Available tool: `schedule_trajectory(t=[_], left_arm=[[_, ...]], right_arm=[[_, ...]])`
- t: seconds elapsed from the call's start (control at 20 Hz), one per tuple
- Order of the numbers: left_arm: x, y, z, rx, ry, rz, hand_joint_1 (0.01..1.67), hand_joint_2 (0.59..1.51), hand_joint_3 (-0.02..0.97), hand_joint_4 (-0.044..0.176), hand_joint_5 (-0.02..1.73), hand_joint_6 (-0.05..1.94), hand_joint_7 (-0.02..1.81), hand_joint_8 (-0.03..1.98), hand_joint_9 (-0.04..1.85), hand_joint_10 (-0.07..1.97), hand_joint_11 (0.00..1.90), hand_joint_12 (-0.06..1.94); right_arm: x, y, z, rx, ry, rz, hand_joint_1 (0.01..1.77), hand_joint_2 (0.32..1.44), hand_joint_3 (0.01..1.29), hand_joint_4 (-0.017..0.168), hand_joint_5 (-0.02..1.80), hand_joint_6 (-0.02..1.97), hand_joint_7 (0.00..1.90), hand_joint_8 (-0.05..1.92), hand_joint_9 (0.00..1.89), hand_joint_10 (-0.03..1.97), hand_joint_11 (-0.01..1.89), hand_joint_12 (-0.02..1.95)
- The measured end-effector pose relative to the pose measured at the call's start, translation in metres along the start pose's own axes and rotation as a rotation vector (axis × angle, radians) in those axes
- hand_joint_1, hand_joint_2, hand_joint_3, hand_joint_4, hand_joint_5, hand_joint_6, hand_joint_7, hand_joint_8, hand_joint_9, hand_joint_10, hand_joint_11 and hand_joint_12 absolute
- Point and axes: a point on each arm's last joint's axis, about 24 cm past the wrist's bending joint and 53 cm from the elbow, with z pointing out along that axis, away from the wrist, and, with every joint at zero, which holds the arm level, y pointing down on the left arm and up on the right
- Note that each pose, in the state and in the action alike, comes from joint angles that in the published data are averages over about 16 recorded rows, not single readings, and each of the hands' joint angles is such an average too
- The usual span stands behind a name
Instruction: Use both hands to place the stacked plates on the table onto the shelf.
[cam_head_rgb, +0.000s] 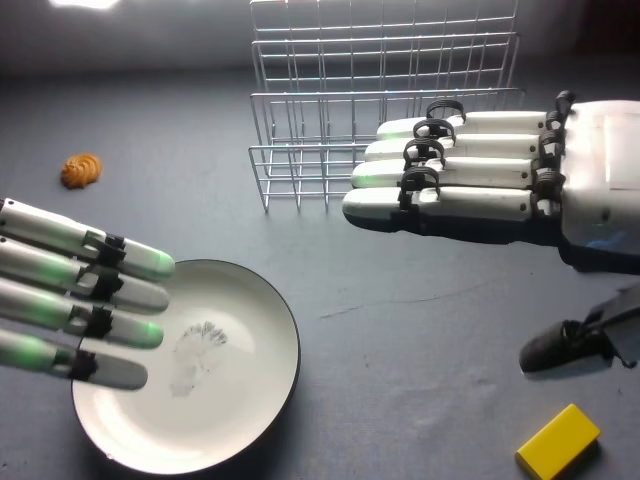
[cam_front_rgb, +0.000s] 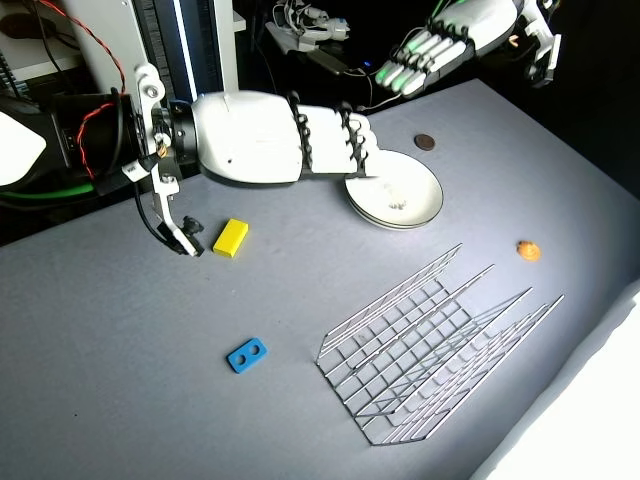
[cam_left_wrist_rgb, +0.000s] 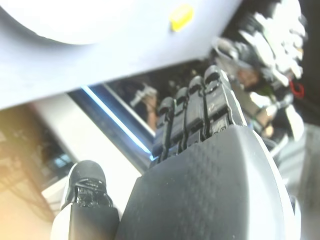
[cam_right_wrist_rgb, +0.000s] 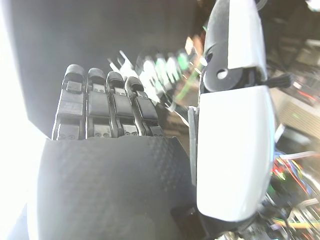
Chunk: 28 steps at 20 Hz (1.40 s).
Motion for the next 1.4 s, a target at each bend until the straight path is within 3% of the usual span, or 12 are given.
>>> schedule_trajectory(t=[0.3, 0.6, 1.0, 1.4], left_arm=[[0.035, 0.022, 0.0, -0.092, 0.108, -0.049, 0.02, 1.177, -0.01, -0.002, 0.06, 0.0, 0.03, 0.01, 0.02, 0.0, 0.02, -0.01], [0.065, 0.037, -0.003, -0.167, 0.191, -0.094, 0.02, 1.172, -0.01, -0.002, 0.04, 0.0, 0.02, 0.01, 0.02, 0.0, 0.02, -0.01], [0.091, 0.048, 0.002, -0.226, 0.254, -0.14, 0.02, 1.177, -0.01, -0.002, 0.02, 0.0, 0.02, 0.01, 0.02, 0.0, 0.02, -0.01], [0.11, 0.059, 0.011, -0.277, 0.281, -0.18, 0.02, 1.182, -0.009, -0.002, 0.02, 0.0, 0.02, 0.01, 0.02, 0.0, 0.02, -0.01]], right_arm=[[0.005, 0.009, -0.002, -0.049, 0.01, -0.032, 1.13, 0.84, 0.02, -0.002, 0.01, 0.02, 0.01, 0.01, 0.02, 0.01, 0.02, 0.0], [0.011, 0.008, -0.003, -0.049, 0.022, -0.065, 1.12, 0.84, 0.02, -0.001, 0.01, 0.02, 0.01, 0.01, 0.02, 0.01, 0.02, 0.0], [0.015, 0.001, -0.002, -0.026, 0.031, -0.085, 1.13, 0.85, 0.02, 0.0, 0.01, 0.02, 0.01, 0.01, 0.02, 0.0, 0.03, 0.03], [0.016, -0.006, 0.001, 0.002, 0.028, -0.09, 1.15, 0.84, 0.02, 0.001, 0.01, 0.02, 0.01, 0.02, 0.02, 0.01, 0.03, 0.13]])
